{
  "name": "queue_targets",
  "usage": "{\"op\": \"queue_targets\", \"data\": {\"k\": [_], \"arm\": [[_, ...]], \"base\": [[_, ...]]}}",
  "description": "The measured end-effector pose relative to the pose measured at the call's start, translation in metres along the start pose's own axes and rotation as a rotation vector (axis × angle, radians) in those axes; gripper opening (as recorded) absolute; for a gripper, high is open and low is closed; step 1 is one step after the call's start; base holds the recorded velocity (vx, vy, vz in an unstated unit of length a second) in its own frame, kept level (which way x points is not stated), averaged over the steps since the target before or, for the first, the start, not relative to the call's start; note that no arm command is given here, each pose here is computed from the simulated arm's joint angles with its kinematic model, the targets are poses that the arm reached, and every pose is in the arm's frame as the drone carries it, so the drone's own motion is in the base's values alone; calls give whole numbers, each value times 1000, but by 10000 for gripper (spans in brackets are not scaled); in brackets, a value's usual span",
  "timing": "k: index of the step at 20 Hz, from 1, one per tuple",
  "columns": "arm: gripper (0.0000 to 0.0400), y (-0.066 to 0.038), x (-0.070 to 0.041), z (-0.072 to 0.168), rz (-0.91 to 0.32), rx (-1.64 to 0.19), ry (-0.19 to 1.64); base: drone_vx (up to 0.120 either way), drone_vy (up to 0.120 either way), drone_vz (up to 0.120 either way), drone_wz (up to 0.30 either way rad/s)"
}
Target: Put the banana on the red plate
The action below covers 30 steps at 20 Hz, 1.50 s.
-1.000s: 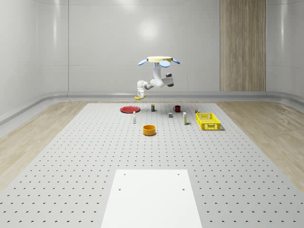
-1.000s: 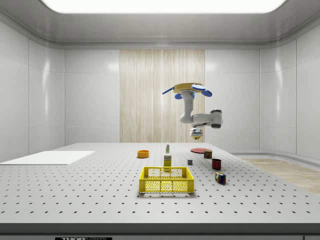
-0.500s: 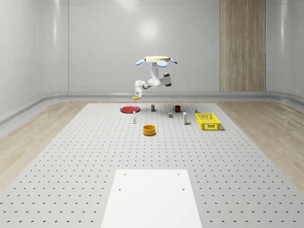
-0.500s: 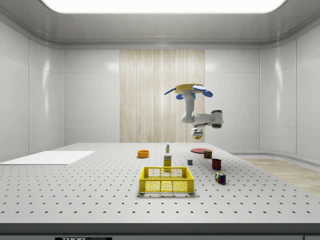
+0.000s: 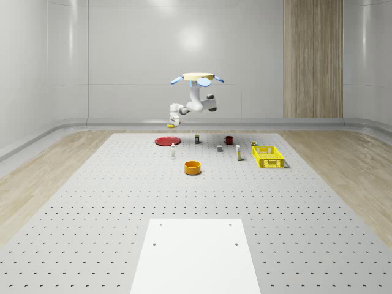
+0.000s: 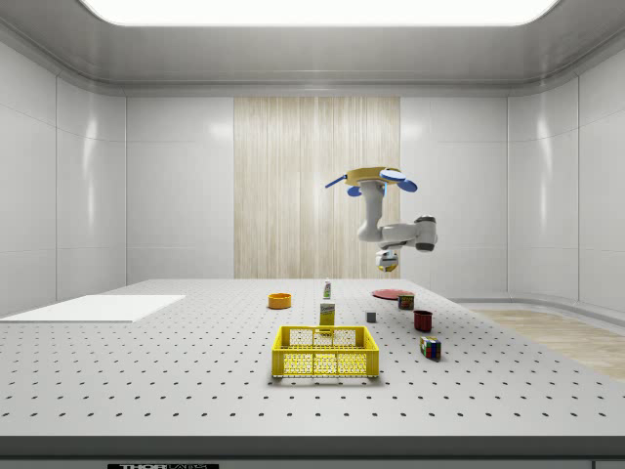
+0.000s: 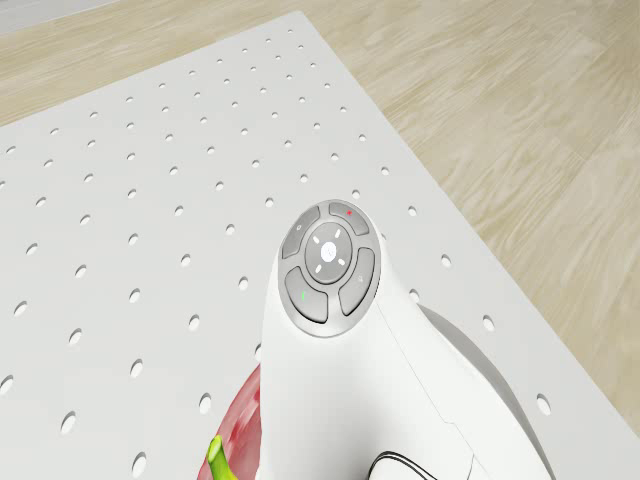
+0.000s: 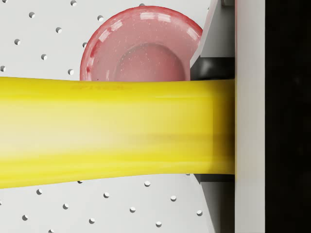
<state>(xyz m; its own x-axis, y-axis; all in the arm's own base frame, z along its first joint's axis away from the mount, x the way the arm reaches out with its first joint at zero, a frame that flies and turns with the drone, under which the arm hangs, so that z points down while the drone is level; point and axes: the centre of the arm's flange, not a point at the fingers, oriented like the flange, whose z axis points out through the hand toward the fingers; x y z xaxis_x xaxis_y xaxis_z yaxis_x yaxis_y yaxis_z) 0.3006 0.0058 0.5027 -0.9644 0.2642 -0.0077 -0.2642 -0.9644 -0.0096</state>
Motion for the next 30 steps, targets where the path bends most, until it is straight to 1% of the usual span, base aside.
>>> {"op": "queue_targets", "data": {"k": [17,21,30], "arm": [[193,0,0,0,-3,0,0],[193,0,0,8,-3,0,0],[193,0,0,45,-3,0,0]], "base": [[120,0,-118,0],[0,0,0,0],[0,0,0,0]]}}
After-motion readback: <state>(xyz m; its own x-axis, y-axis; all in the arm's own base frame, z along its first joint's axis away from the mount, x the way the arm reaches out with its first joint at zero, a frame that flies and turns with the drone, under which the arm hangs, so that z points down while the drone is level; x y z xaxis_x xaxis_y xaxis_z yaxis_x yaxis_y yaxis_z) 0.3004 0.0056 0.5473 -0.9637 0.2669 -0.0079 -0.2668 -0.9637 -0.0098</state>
